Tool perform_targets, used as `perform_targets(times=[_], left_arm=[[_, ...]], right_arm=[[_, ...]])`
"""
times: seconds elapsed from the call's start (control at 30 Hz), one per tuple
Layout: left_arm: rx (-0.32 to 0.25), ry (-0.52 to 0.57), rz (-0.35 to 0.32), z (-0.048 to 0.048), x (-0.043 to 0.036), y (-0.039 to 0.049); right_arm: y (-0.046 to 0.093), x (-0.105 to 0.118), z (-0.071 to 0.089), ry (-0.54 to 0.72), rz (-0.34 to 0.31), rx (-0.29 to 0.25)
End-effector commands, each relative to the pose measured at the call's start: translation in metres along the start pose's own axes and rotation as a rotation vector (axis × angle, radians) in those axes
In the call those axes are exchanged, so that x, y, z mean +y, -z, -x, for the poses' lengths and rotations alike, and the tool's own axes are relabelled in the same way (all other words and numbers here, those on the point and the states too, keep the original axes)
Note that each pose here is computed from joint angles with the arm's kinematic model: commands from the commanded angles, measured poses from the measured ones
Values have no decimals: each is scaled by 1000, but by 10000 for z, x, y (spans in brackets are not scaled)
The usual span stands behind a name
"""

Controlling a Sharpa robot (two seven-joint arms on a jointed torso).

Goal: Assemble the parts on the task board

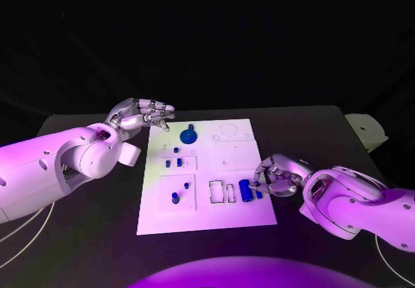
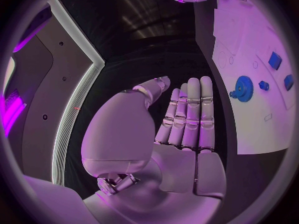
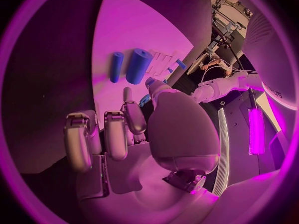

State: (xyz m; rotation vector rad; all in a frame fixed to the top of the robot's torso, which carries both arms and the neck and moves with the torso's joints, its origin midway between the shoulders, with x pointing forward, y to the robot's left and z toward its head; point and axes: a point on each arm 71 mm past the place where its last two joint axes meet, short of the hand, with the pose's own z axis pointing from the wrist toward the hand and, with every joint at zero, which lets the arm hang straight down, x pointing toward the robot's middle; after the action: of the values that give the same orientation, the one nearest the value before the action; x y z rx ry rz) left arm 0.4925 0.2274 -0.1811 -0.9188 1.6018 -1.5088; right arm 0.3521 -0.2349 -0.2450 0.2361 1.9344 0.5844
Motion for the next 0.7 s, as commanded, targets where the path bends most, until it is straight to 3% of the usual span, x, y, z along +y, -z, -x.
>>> perform_targets(times=[0.03,0.7], left_arm=[[14,10,-4,-21,-11,2],[27,24,0,-21,-10,15]], right_arm=[[-7,-4,-76,28,-23,30],[-94,90,-246,60,-23,63]])
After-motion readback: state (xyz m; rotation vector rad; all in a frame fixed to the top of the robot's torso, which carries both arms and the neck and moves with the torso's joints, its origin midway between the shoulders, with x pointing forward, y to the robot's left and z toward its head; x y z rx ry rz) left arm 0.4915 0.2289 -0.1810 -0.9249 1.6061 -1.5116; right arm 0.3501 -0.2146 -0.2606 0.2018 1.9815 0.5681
